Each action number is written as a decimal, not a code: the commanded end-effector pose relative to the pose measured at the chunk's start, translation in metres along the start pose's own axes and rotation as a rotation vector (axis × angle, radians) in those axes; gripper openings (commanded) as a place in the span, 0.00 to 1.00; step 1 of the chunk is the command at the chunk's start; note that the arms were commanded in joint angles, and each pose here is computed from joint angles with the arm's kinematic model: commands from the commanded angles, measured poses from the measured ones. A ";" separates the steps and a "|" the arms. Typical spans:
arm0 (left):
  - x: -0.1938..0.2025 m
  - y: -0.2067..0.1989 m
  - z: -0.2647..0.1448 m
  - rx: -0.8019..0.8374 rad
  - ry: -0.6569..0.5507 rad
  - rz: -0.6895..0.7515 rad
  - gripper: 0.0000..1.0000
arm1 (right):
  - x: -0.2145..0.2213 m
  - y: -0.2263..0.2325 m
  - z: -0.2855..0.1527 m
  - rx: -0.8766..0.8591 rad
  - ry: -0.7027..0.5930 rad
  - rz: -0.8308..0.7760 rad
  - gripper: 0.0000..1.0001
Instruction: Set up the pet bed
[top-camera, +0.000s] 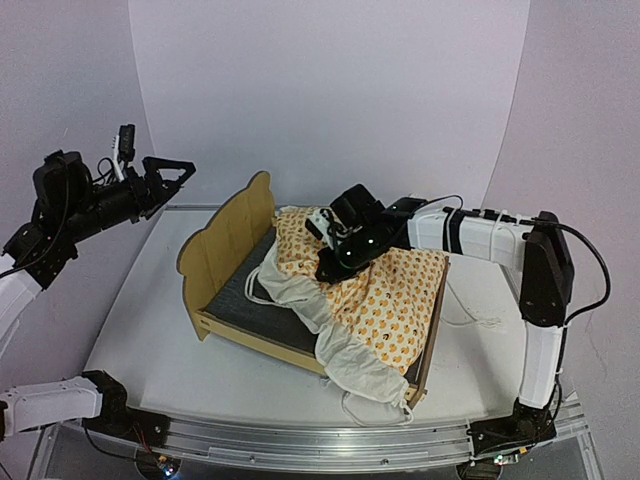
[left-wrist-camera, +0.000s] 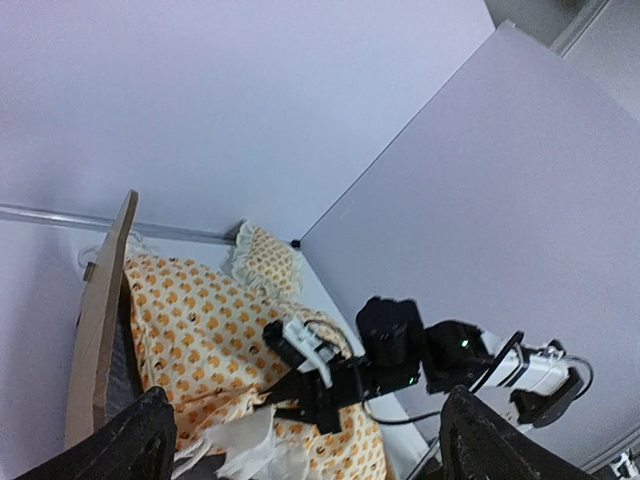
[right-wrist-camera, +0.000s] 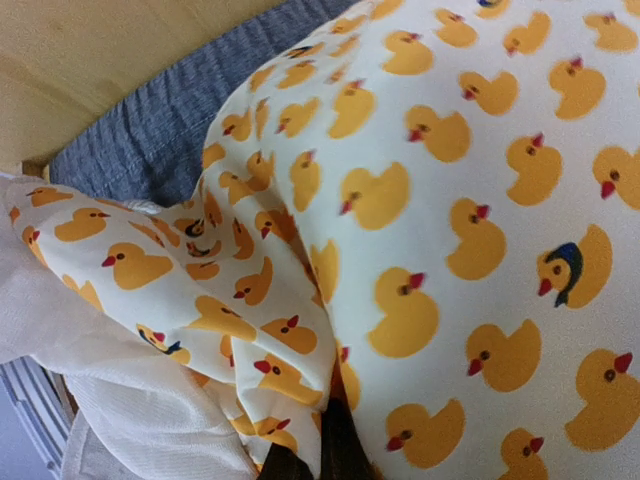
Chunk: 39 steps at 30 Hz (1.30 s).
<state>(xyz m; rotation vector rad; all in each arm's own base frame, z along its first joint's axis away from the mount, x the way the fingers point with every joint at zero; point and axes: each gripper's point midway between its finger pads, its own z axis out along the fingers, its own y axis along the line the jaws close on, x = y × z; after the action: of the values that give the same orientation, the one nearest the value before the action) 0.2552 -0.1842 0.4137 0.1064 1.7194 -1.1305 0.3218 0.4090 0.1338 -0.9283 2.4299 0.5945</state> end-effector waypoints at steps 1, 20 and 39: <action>0.045 0.018 0.028 -0.025 0.121 0.116 0.91 | -0.018 0.013 -0.024 -0.211 -0.080 0.150 0.00; 0.157 0.078 0.102 -0.403 0.444 0.512 0.10 | -0.016 -0.025 -0.032 -0.345 -0.094 0.297 0.00; 0.178 0.127 0.170 -0.471 0.527 0.559 0.04 | -0.015 -0.016 -0.043 -0.416 -0.087 0.311 0.00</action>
<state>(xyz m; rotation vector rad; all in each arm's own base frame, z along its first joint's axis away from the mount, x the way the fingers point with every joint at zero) 0.3530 -0.2969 0.1519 0.5493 2.2833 -0.1841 0.3324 0.3830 0.1319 -0.6417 2.5267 1.2012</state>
